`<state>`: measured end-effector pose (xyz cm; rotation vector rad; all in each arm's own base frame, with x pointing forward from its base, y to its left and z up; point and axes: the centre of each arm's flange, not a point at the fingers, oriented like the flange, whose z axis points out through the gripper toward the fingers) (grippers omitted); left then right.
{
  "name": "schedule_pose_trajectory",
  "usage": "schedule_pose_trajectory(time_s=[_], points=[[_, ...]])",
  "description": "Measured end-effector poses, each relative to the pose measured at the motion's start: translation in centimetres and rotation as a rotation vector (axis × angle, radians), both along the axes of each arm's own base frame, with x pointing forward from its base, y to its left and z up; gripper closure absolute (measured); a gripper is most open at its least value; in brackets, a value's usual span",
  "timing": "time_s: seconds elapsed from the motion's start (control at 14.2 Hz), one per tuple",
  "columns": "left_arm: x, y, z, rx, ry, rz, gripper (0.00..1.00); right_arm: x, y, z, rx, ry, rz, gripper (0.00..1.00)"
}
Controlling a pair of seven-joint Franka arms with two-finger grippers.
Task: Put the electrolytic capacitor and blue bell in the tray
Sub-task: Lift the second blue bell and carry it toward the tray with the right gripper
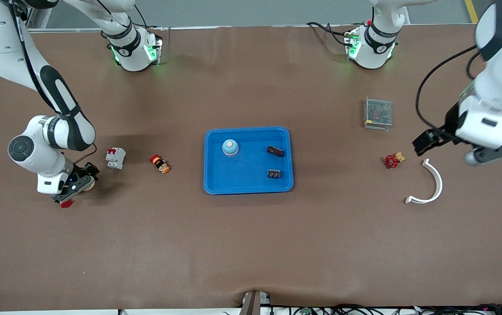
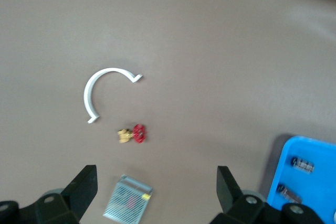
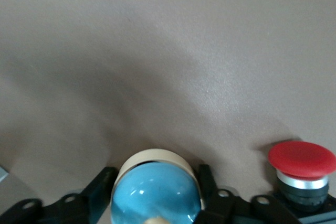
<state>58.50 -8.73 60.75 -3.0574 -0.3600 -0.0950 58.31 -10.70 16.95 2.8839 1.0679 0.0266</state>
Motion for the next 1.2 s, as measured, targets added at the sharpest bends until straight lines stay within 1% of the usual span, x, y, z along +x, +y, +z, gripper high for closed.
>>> schedule_pose_trajectory(time_s=[0.14,0.28,0.56,0.7,0.85,0.99,1.2], points=[[-1.9,2.2,2.4,0.009,0.018,-0.061,0.00,0.0,0.0,0.0,0.001,-0.002,0.000,0.31],[-3.6,3.4,4.1,0.018,0.026,-0.091,0.00,0.1,0.0,0.0,0.002,-0.002,0.000,0.31],[-5.8,2.7,5.4,0.026,0.022,-0.144,0.00,0.2,0.1,0.2,0.003,-0.002,0.002,0.31],[-6.2,3.1,5.4,0.026,0.033,-0.200,0.00,0.4,0.8,0.9,0.012,0.016,-0.009,0.31],[-6.2,3.9,5.3,0.005,0.045,-0.234,0.00,0.8,2.0,2.5,0.034,0.039,-0.042,0.31],[-6.6,4.4,5.4,-0.030,0.056,-0.226,0.00,1.0,3.6,4.6,0.066,0.075,-0.085,0.31],[-7.6,4.8,6.6,-0.048,0.044,-0.213,0.00,1.4,7.4,7.7,0.087,0.115,-0.172,0.31]])
